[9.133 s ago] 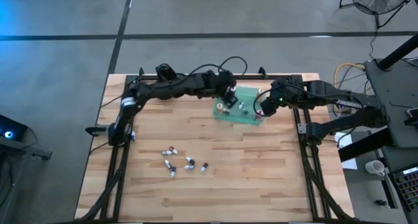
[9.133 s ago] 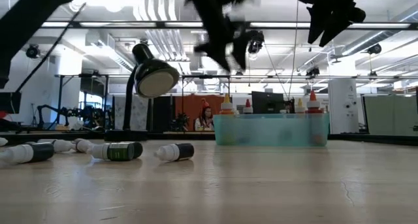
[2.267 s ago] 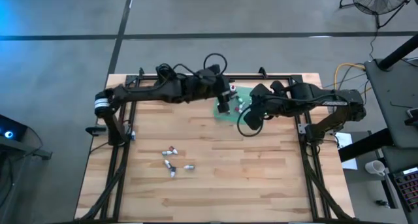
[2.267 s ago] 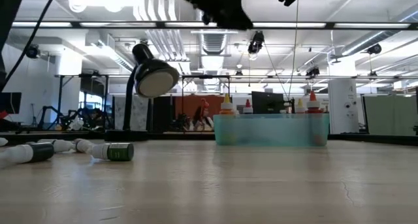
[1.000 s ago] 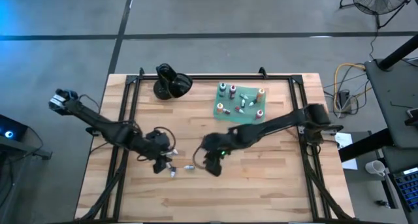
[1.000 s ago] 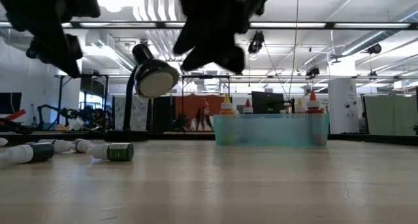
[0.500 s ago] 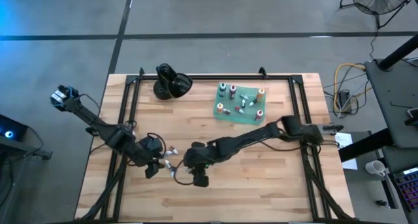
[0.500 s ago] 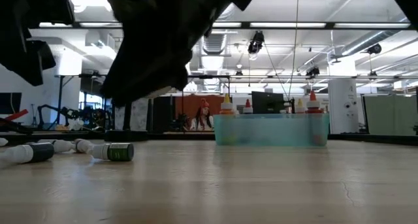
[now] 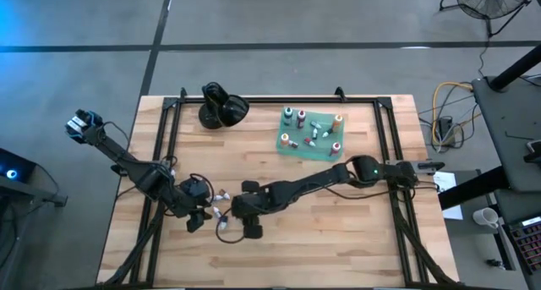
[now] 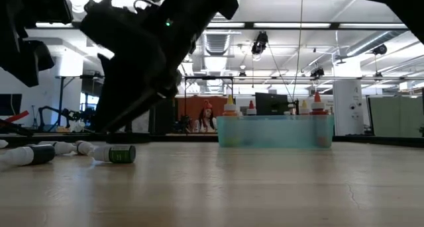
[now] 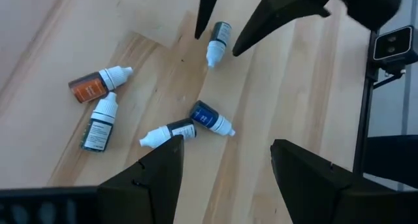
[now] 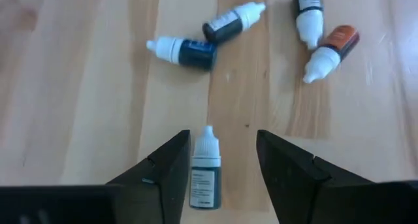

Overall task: Pick & Place food coloring
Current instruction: Put the green food coloring bottle into the green bin

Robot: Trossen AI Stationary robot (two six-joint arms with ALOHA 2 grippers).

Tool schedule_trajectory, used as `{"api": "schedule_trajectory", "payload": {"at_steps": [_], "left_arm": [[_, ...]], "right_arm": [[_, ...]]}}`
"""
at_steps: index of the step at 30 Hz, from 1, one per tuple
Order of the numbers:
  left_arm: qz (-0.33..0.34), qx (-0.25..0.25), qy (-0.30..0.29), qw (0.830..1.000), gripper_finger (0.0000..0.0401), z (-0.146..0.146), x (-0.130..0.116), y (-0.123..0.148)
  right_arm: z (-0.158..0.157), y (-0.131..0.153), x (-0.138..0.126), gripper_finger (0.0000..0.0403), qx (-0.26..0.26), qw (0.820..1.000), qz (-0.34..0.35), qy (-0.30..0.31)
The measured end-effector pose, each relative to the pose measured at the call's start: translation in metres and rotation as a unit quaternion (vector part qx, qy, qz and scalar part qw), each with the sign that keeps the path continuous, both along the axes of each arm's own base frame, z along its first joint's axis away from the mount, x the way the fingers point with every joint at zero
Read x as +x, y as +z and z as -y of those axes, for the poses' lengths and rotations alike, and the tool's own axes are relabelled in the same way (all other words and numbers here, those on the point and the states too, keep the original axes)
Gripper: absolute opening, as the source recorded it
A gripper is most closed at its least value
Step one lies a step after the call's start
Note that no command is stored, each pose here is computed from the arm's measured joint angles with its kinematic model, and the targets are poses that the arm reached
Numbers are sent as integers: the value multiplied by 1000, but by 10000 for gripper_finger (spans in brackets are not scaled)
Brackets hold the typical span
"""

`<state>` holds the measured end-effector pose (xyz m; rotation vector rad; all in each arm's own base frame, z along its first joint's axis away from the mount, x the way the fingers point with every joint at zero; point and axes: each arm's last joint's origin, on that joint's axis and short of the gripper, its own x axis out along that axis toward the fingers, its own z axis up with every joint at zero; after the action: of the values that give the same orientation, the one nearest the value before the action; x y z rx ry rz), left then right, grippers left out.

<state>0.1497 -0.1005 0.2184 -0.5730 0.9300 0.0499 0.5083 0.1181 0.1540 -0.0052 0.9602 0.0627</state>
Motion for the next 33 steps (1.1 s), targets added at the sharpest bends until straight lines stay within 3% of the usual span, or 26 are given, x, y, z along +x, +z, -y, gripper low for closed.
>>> {"api": "schedule_trajectory", "payload": {"at_steps": [13, 21, 26, 30, 33], "left_arm": [[2, 7, 0, 1000, 202, 0, 0, -1], [4, 11, 3, 1000, 202, -1, 0, -1], [4, 11, 3, 1000, 202, -1, 0, -1], [3, 9, 5, 1000, 202, -1, 0, -1], [3, 9, 5, 1000, 202, -1, 0, -1]], "right_arm": [[2, -26, -11, 163, 11, 999, -40, -18], [2, -29, -13, 111, 12, 999, -44, -23], [14, -25, -10, 47, 23, 998, -47, -36], [33, -12, -10, 43, 32, 995, -74, -65], [54, 19, -15, 55, 17, 994, -73, -84]]}}
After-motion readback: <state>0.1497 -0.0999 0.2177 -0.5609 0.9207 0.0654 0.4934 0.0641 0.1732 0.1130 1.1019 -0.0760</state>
